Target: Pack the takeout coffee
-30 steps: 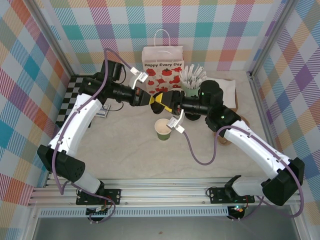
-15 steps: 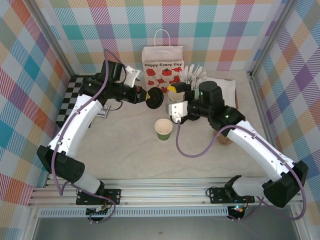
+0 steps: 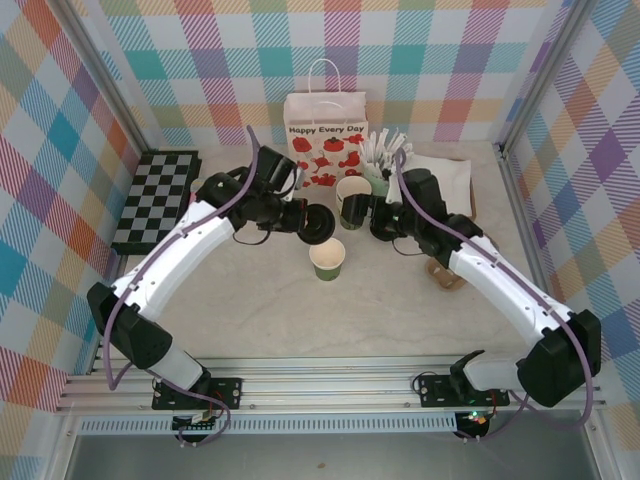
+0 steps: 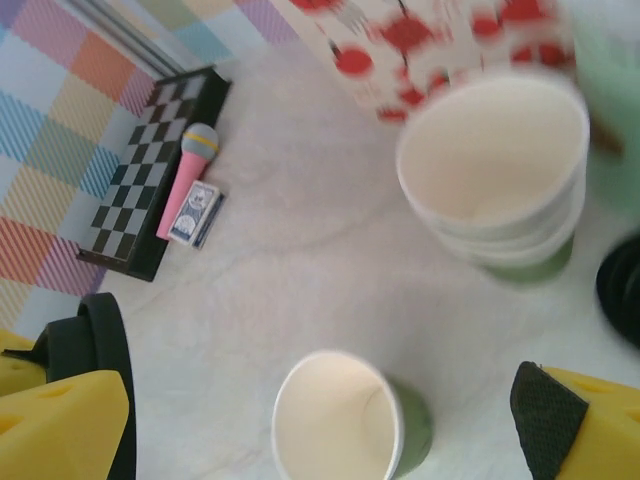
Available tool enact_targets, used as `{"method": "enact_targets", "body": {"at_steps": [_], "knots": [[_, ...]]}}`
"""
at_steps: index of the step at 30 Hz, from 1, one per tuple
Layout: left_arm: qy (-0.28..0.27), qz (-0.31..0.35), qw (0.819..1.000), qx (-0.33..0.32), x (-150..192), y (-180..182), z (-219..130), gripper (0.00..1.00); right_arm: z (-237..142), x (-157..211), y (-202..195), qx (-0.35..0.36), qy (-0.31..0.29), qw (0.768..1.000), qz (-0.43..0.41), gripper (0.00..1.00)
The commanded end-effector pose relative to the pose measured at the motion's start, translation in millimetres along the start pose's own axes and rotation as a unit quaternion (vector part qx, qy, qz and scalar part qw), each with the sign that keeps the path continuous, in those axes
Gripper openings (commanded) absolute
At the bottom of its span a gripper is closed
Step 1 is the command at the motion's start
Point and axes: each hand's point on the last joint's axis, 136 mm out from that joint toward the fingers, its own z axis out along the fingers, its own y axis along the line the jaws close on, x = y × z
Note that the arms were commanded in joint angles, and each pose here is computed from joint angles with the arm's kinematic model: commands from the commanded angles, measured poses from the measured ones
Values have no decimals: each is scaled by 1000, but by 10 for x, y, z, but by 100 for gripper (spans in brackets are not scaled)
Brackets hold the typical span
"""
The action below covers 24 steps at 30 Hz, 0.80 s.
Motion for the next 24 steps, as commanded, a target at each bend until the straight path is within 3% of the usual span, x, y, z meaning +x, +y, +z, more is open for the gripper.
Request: {"method": "enact_targets", "body": {"at_steps": [1, 6, 10, 16, 24], "knots": [[44, -60, 996, -55, 166, 127, 153, 0, 100, 362, -66, -9, 79, 987, 141, 100], [68, -57, 994, -61, 259, 30, 380, 0, 297, 691, -174, -69, 137, 977, 145, 98], [84, -59, 992, -73, 329, -5, 549, 0, 401, 928, -413, -54, 144, 979, 131, 95], [108, -52, 988, -96, 427, -7, 709, 0, 520, 1097, -386, -110, 162, 971, 136, 88], [127, -49, 987, -85, 500, -86, 863, 0, 617, 1142, -533, -82, 160, 971, 156, 84]]}}
